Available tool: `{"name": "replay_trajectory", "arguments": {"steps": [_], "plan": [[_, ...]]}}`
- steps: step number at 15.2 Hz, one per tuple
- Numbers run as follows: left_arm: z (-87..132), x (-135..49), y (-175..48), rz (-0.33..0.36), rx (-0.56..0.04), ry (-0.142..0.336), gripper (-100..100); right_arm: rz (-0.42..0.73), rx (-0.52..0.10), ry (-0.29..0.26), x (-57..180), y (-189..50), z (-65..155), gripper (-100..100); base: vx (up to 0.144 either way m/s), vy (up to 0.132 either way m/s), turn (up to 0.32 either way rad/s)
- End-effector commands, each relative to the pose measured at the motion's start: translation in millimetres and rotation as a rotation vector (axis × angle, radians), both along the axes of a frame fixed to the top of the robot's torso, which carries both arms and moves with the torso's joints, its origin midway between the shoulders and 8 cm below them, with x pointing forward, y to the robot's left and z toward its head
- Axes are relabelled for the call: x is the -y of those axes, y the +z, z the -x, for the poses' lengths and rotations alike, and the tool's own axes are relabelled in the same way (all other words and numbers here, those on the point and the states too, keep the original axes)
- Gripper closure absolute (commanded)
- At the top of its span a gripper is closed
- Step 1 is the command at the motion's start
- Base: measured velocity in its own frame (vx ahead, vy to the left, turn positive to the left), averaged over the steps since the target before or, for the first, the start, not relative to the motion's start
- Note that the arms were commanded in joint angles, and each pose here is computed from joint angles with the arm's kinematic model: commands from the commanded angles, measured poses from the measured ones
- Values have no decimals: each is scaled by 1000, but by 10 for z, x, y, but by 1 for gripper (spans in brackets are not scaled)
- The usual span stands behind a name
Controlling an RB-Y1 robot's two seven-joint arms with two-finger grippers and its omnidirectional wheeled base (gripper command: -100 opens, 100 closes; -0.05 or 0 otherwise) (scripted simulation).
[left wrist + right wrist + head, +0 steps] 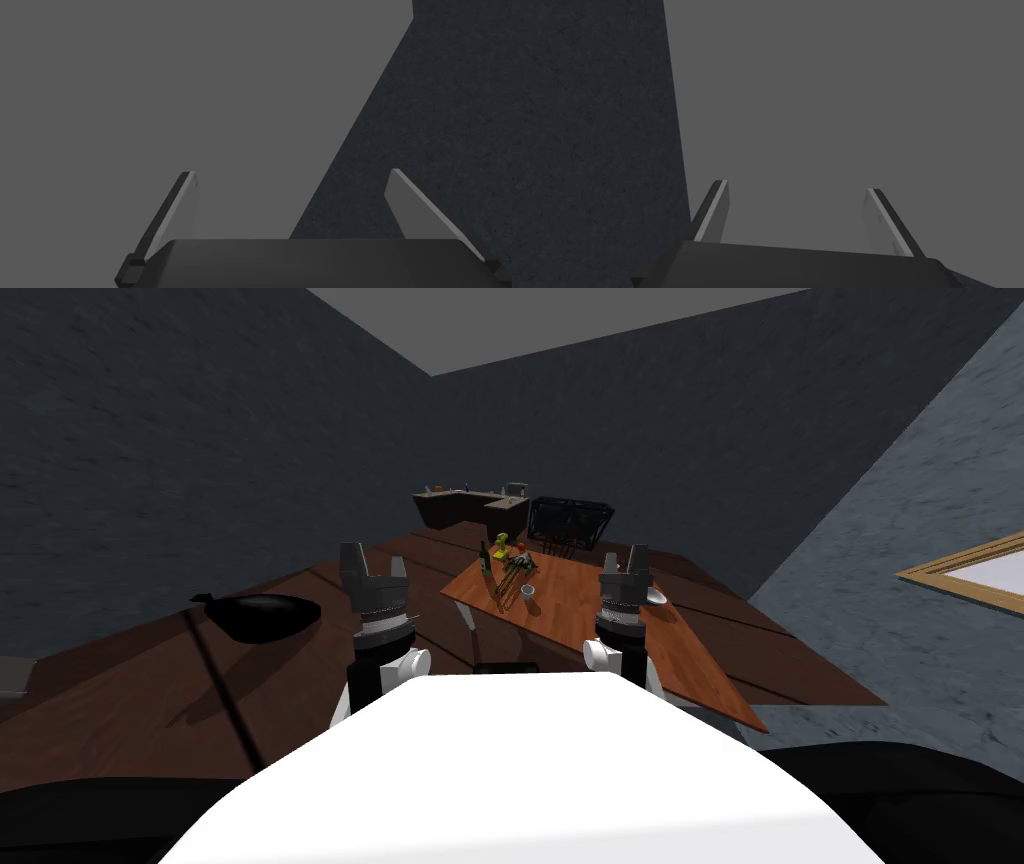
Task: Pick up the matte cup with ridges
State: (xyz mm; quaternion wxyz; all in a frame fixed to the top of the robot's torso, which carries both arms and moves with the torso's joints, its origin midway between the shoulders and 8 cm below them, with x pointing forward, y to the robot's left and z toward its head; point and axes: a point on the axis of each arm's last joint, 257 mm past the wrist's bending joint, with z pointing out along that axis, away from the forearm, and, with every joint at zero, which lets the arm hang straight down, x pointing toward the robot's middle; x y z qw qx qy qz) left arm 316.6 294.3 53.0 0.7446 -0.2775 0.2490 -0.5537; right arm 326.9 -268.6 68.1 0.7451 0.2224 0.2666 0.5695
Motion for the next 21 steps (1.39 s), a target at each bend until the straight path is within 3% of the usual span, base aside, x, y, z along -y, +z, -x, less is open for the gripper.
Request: {"name": "replay_trajectory", "arguments": {"steps": [1,8,21], "plan": [[0,0,0,0,0,0,0,40,-14,11,-54,-36,-29,-100,-2,5,43],[0,0,0,0,0,0,0,200,-83,37,-238,-275,-169,-100,-5,15,86],[0,0,0,0,0,0,0,630,-278,62,-484,-1245,-469,-100,2,23,143]]}}
